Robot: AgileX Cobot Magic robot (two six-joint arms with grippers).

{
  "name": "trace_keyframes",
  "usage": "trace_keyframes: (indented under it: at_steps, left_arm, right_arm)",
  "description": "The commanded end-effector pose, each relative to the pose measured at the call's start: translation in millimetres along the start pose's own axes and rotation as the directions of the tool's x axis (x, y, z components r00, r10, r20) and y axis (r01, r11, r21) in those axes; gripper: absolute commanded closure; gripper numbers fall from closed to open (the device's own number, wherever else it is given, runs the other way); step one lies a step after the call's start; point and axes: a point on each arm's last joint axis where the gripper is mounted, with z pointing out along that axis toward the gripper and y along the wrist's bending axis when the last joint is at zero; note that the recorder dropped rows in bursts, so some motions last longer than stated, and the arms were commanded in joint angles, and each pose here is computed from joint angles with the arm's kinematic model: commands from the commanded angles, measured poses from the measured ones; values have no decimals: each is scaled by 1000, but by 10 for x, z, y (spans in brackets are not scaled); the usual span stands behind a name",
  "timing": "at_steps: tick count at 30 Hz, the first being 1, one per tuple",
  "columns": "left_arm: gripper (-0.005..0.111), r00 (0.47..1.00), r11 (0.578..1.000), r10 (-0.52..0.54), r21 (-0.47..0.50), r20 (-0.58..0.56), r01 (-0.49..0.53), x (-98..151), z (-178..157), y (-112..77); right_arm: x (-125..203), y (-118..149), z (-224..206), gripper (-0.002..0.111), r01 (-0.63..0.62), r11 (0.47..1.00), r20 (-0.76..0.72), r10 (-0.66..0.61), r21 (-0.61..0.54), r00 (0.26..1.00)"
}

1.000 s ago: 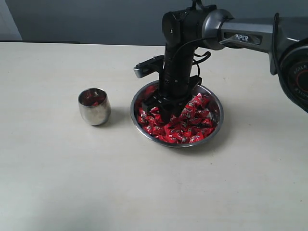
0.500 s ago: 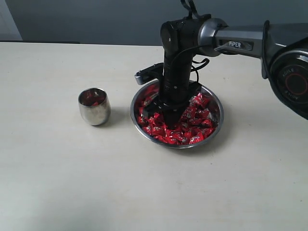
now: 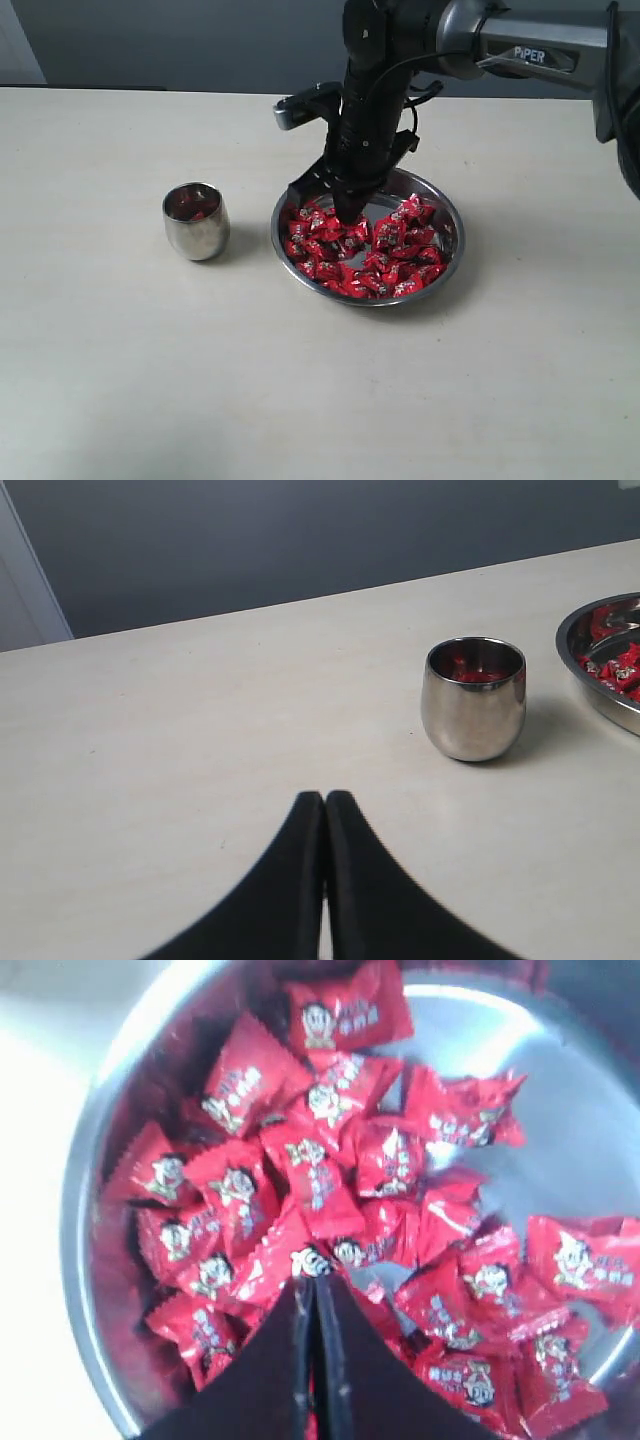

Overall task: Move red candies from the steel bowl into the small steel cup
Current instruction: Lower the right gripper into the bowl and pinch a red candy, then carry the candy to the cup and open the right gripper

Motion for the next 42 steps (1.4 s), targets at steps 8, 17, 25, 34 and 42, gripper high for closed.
trace_keyframes:
  at_steps: [8, 17, 25, 34, 42]
  left_arm:
    - [106, 1000, 1000, -4, 10, 13, 4, -12, -4, -6]
    - [106, 1000, 1000, -4, 10, 13, 4, -12, -4, -6]
    - [106, 1000, 1000, -4, 10, 13, 4, -12, -4, -6]
    - [106, 1000, 1000, -4, 10, 13, 4, -12, -4, -6]
    - [106, 1000, 1000, -4, 10, 13, 4, -12, -4, -6]
  right_arm:
    - [-242, 311, -291, 108, 51, 997, 304, -30, -60, 952]
    - [-424, 790, -249, 108, 190, 976, 478, -119, -103, 870]
    - [-447, 886, -21, 108, 200, 972, 455, -124, -122, 882]
    - [-487, 896, 11, 108, 211, 969, 492, -122, -129, 862]
    - [-487, 895, 11, 92, 221, 968, 493, -135, -122, 860]
